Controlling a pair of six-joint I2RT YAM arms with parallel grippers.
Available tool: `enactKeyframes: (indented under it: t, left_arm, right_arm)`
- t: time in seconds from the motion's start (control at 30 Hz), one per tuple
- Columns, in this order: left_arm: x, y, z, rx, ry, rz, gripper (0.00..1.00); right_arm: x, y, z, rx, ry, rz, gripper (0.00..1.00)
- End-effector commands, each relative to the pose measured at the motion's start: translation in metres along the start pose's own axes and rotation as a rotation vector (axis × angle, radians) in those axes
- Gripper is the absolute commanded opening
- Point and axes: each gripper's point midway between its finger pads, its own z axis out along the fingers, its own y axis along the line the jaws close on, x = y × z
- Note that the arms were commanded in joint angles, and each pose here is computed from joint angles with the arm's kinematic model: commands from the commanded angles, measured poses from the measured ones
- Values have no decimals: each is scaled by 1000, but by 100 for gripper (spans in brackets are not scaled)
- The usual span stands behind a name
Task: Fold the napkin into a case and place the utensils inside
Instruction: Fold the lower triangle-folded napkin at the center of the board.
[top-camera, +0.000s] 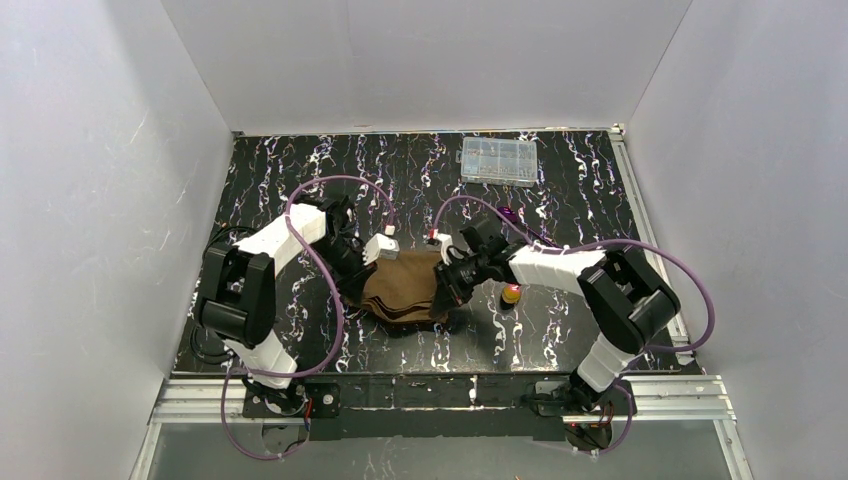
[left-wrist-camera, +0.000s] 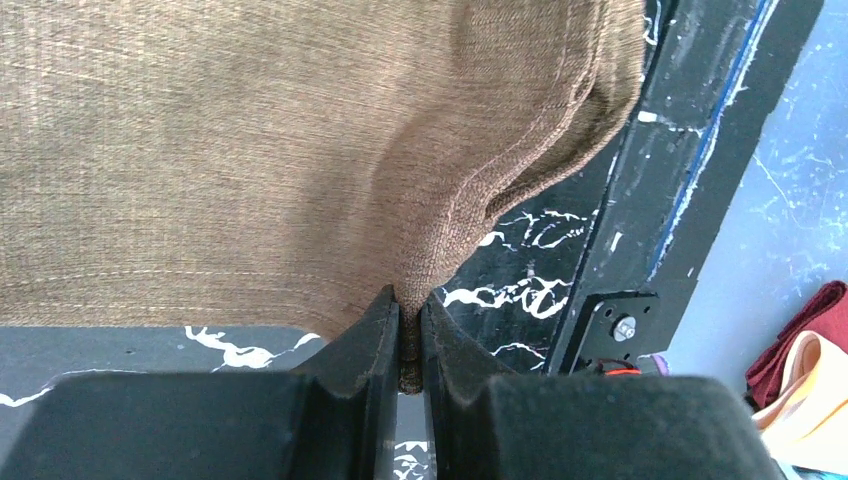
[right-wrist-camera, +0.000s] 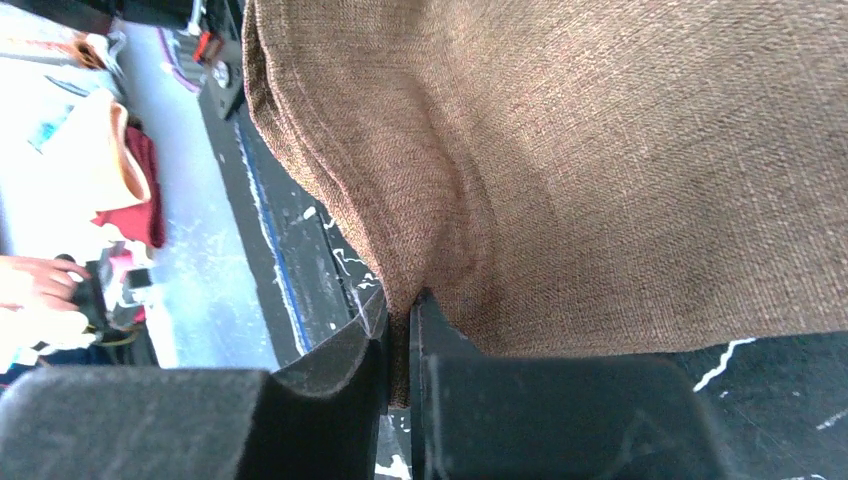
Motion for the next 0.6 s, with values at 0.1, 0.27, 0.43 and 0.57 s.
enactKeyframes:
  t: [0.1, 0.27, 0.43, 0.57]
  left_arm:
    - [-3, 26, -7, -74, 21, -38, 0]
    - [-6, 39, -8, -98, 36, -46, 0]
    - [-7, 53, -9, -130, 52, -37, 0]
    - [-4, 60, -6, -134, 69, -44, 0]
  right_arm:
    - [-26, 4, -5, -97, -72, 57, 12]
    - [-18, -5, 5, -108, -28, 125, 13]
    - [-19, -9, 6, -111, -35, 153, 13]
    - [-27, -12, 4, -120, -69, 194, 20]
